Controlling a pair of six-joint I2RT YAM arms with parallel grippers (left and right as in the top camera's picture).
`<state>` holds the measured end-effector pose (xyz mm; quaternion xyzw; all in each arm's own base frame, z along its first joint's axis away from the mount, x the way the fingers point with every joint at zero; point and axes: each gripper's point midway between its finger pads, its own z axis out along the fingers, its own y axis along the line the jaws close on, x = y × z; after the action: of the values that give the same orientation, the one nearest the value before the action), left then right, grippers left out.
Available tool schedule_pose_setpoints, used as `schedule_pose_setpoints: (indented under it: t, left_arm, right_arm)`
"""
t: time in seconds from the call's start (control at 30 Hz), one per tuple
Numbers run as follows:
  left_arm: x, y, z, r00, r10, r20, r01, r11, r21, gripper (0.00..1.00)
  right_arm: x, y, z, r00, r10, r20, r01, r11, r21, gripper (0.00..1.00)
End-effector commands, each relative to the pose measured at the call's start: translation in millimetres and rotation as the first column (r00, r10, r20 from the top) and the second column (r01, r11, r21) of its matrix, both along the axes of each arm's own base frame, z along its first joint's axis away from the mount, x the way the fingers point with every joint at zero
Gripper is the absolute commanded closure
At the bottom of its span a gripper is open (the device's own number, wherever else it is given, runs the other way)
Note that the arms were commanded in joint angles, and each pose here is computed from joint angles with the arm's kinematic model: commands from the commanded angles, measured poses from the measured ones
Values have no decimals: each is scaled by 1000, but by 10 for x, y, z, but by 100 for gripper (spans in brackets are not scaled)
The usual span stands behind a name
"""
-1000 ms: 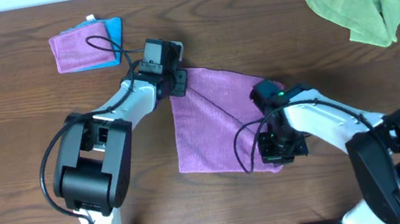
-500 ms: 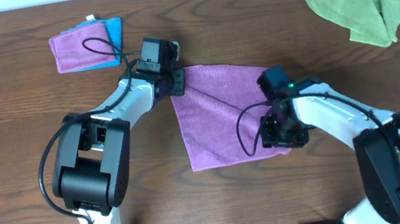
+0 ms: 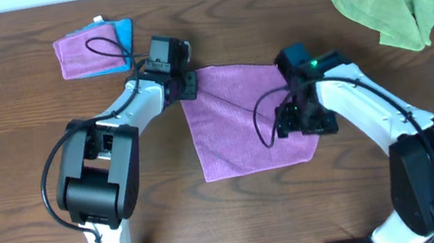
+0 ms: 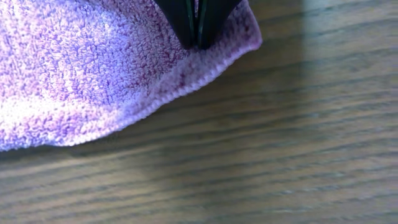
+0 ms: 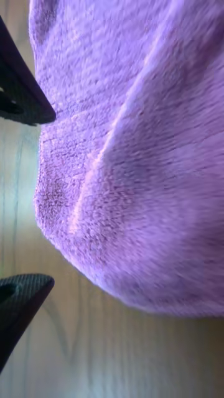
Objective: Fold the cloth
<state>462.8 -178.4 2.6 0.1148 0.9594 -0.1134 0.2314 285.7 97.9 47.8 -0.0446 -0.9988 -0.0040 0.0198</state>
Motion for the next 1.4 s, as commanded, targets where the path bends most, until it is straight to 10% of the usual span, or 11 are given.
schedule_pose_setpoints:
  t: [0.0, 0.03, 0.1, 0.33, 0.77, 1.37]
  left_arm:
    - [107, 91, -17, 1000, 20, -2, -20, 1000, 24, 94]
    - [136, 96, 19, 1000, 22, 2, -22, 1000, 21, 89]
    - [200, 73, 114, 1000, 18, 9, -18, 1000, -4, 47]
    - [355, -53, 446, 1000, -14, 27, 16, 995, -97, 4]
    - [209, -56, 922, 999, -22, 28, 24, 995, -97, 4]
    - [-890, -299, 965, 933, -170, -316, 129, 981, -144, 1]
  right_arm:
    - [193, -71, 103, 998, 25, 64, -22, 999, -43, 17]
    - [232, -88, 115, 996, 26, 80, -21, 998, -56, 15]
    - [309, -108, 128, 993, 25, 111, -17, 998, -68, 13]
    - [630, -264, 161, 975, -11, 223, 26, 998, -63, 10]
    - [703, -650, 167, 967, -140, 213, 142, 990, 6, 14]
    - [1142, -384, 574, 900, -13, 436, -115, 958, 264, 12]
